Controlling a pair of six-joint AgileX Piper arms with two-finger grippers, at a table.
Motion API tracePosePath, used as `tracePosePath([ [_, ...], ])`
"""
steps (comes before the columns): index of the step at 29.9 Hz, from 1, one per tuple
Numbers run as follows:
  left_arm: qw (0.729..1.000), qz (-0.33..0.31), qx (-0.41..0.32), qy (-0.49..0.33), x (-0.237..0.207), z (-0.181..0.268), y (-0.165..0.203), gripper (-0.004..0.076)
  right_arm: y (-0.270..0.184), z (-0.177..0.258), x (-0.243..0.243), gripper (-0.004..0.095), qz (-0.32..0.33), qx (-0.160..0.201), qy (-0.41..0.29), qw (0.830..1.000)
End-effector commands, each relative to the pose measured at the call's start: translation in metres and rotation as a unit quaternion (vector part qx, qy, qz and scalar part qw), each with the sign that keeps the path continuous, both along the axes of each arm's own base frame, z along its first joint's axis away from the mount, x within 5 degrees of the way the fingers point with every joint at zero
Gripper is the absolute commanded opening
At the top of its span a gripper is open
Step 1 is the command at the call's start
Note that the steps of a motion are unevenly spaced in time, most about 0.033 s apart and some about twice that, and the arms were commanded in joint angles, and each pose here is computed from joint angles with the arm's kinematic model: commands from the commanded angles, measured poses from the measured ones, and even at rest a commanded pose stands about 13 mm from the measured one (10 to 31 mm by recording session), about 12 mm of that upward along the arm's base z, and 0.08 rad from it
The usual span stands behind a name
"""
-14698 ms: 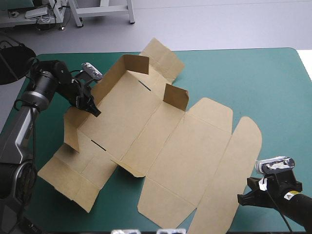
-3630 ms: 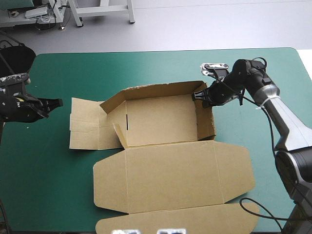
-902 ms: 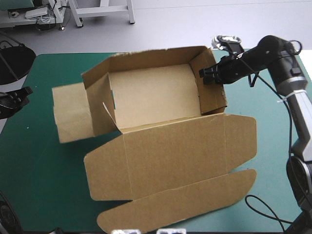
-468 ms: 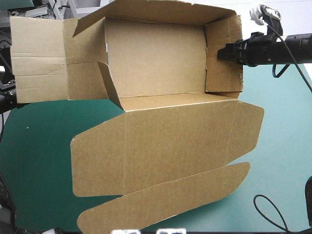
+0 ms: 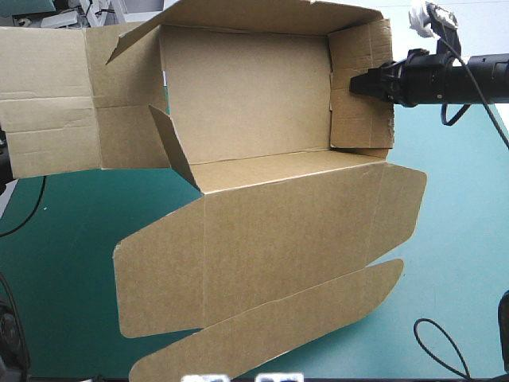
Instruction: Fold the box
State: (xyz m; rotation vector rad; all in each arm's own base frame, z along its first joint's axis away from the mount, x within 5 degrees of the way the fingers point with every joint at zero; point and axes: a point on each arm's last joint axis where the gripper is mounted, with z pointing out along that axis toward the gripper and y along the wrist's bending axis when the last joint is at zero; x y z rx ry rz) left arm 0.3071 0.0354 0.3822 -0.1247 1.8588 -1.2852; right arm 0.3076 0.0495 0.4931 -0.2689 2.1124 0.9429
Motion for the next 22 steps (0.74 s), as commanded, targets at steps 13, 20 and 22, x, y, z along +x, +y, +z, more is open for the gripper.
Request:
tracePosePath([
  [13,0.982,-0.076,-0.012,-0.172,-0.088,0.092,-0.051,-0.0009,0.007,0.003,0.010,-0.0013,-0.005,0.017,-0.018,1.000],
  [20,0.977,-0.078,0.001,-0.199,-0.109,0.103,-0.058,-0.0009,0.017,-0.002,0.018,-0.0013,-0.008,0.010,-0.027,1.000],
  [22,0.976,-0.078,0.005,-0.204,-0.113,0.105,-0.060,-0.0009,0.019,-0.004,0.021,-0.0013,-0.010,0.004,-0.027,1.000],
])
